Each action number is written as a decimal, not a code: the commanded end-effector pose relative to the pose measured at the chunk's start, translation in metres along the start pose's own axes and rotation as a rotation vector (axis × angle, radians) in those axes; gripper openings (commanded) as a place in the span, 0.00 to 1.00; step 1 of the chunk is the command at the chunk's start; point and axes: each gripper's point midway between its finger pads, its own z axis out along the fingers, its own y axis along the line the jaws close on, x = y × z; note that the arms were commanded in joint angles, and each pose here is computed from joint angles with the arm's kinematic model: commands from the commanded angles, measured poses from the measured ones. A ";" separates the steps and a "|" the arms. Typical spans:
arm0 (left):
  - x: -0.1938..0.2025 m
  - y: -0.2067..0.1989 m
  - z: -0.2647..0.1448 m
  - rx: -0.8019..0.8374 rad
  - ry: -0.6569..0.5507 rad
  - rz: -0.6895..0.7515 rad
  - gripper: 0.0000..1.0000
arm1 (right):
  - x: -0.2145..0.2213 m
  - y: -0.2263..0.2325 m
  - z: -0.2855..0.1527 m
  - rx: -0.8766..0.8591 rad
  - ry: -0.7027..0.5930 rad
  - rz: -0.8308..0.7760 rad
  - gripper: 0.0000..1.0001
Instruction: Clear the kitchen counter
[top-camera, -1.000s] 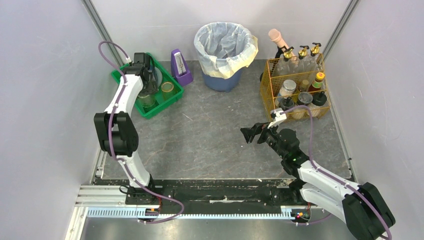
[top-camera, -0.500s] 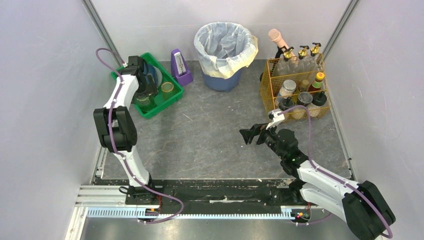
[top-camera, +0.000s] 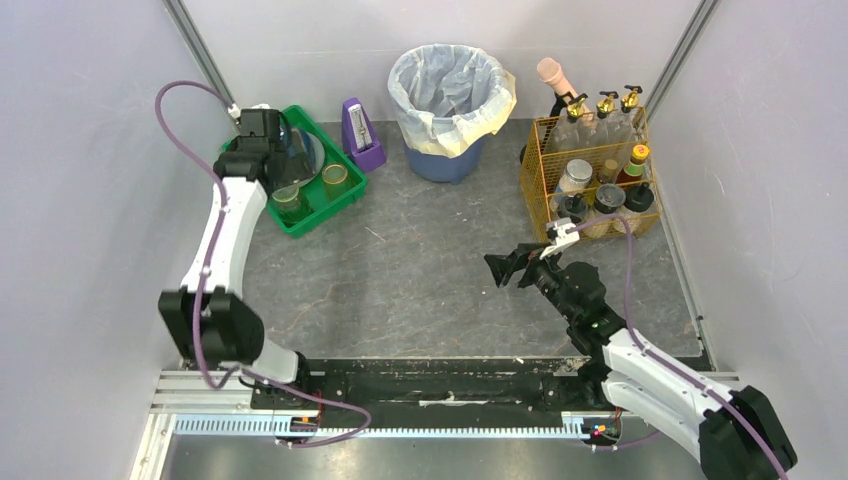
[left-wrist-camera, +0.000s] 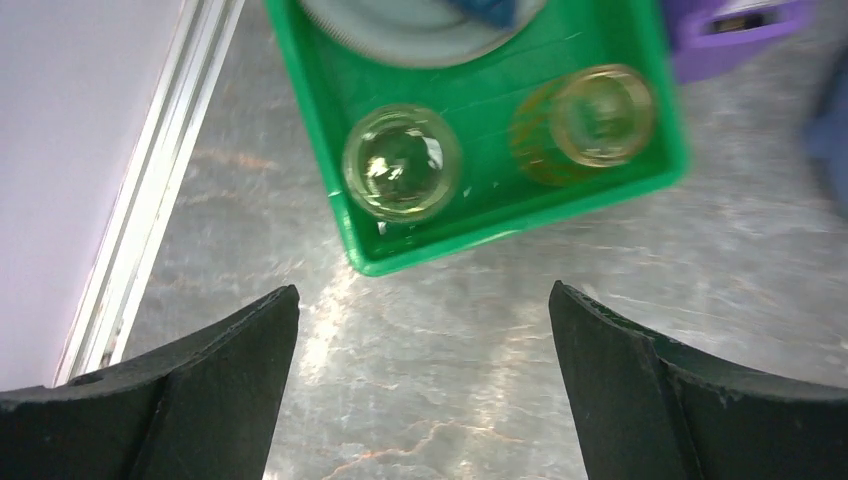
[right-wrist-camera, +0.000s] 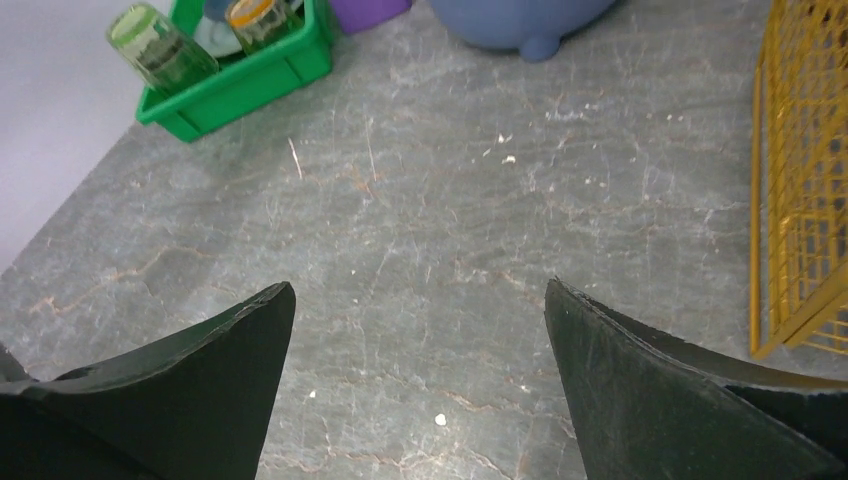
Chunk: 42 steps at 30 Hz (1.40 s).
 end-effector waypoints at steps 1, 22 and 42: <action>-0.028 -0.031 -0.083 0.153 -0.250 0.046 1.00 | -0.039 0.001 -0.004 0.037 -0.094 -0.032 0.98; 0.053 0.055 -0.251 0.479 -0.976 -0.266 1.00 | -0.168 -0.068 -0.144 0.607 -0.399 -0.182 0.98; 0.064 0.072 -0.234 0.408 -1.008 -0.343 1.00 | -0.158 -0.112 -0.206 0.835 -0.693 -0.156 0.98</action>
